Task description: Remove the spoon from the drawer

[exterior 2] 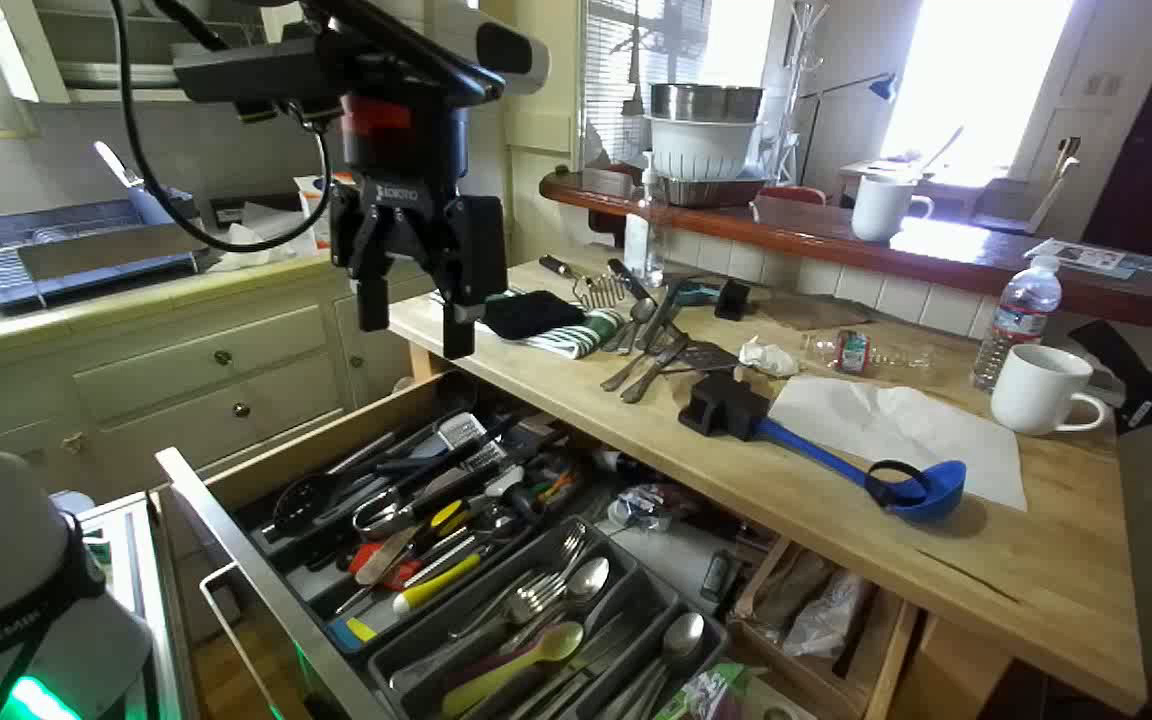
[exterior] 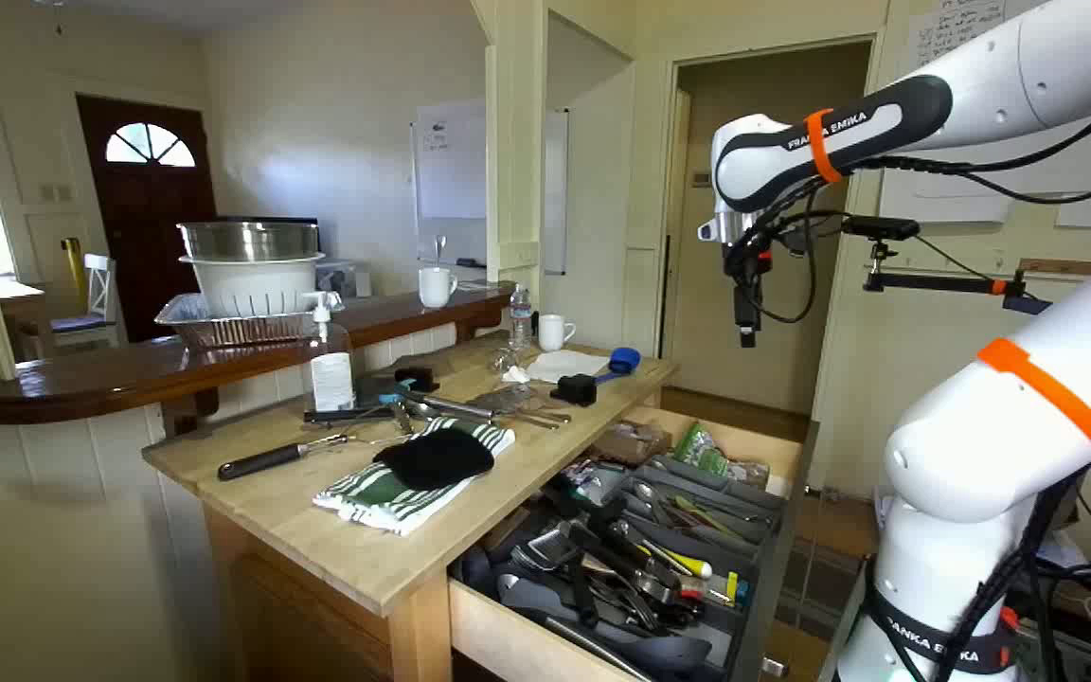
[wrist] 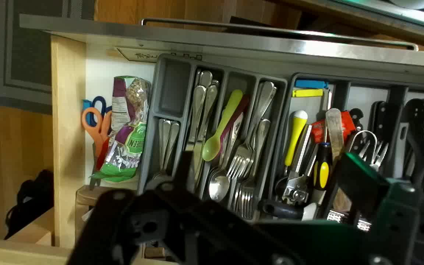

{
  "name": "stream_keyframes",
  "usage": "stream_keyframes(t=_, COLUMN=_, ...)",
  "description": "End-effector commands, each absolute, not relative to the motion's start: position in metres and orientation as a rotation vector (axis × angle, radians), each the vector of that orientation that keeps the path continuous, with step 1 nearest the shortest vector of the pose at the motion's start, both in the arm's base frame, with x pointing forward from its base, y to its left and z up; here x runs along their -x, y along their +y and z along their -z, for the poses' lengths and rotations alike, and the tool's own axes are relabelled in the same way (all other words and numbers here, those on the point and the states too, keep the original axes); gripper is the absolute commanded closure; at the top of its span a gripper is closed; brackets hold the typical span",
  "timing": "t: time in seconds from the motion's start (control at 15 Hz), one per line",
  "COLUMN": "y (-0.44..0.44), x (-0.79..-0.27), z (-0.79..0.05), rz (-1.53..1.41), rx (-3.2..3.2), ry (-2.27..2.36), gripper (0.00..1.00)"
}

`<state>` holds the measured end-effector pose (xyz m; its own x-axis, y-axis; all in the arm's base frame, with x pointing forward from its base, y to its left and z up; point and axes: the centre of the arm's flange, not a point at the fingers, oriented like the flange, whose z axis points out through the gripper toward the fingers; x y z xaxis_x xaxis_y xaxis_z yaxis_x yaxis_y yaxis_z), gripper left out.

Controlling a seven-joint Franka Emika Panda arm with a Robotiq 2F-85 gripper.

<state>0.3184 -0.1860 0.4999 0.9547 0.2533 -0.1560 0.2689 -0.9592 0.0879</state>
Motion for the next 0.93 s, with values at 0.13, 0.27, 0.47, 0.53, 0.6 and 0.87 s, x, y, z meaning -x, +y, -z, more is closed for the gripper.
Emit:
stream_keyframes(t=0.13, y=-0.194, x=-0.327, z=-0.500, rz=0.199, rx=-3.006, ry=0.407, gripper=0.00)
stream_keyframes(t=0.27, y=-0.202, x=-0.337, z=-0.499, rz=0.169, rx=-3.000, ry=0.395, gripper=0.00)
stream_keyframes(t=0.47, y=-0.225, x=-0.354, z=-0.495, rz=0.107, rx=-2.993, ry=0.377, gripper=0.00)
stream_keyframes(t=0.53, y=-0.236, x=-0.361, z=-0.491, rz=0.085, rx=-2.988, ry=0.351, gripper=0.00)
stream_keyframes(t=0.6, y=-0.245, x=-0.365, z=-0.486, rz=0.079, rx=-3.000, ry=0.342, gripper=0.00)
stream_keyframes(t=0.87, y=-0.288, x=-0.390, z=-0.446, rz=0.035, rx=-3.061, ry=0.320, gripper=0.00)
